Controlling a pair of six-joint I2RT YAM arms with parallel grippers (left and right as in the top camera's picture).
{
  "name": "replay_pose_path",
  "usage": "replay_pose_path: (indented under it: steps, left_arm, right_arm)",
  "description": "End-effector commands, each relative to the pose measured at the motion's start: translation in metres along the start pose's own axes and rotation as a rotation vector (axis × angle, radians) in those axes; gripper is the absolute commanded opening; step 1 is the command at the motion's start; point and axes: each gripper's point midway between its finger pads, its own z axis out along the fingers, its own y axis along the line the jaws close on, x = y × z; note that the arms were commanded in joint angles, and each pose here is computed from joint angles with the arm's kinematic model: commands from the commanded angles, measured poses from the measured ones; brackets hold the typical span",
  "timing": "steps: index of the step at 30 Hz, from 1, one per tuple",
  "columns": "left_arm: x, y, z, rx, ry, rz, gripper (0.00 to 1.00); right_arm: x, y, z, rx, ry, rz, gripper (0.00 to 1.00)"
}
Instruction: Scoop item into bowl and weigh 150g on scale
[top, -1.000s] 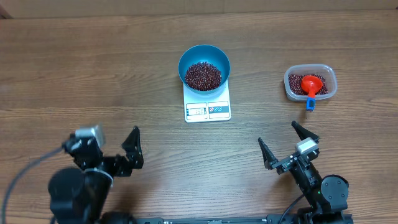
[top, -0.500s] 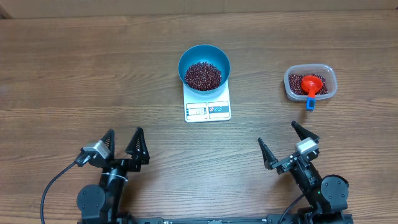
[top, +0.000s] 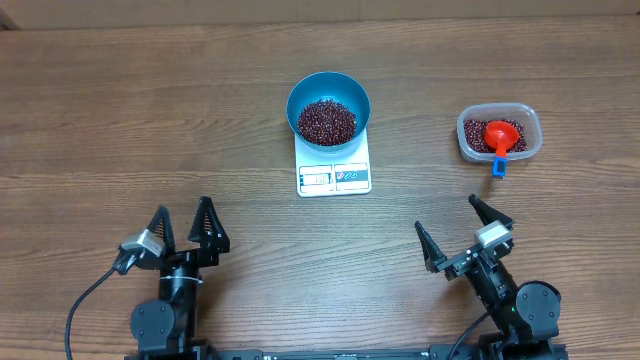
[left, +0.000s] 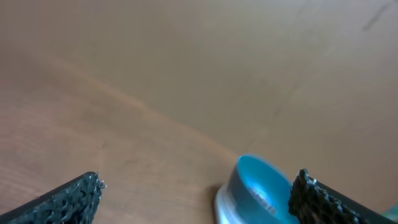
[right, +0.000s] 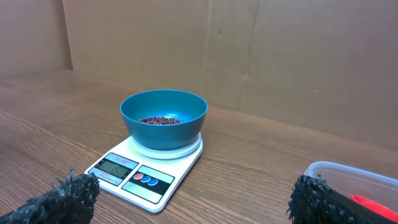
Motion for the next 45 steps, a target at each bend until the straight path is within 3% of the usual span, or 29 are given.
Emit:
replay_pose_path:
  steps: [1,6,45]
  left_arm:
    - [0.0155,0.0179,-0.0012,-0.075,0.049,0.01,1.0]
    - [0.0234,0.0152,-0.0016,-0.05,0.09,0.117,1.0]
    - [0.0214,0.0191,-0.0016,-0.073,0.08,0.119,0.99]
  right_arm:
    - [0.0019,-0.0003,0.0002,0.005,-0.003,0.006,1.0]
    - [0.0019,-0.0003,0.0002,0.005,-0.003,0.006,1.0]
    - [0.0019,-0.0003,0.0002,0.005,-0.003,0.006,1.0]
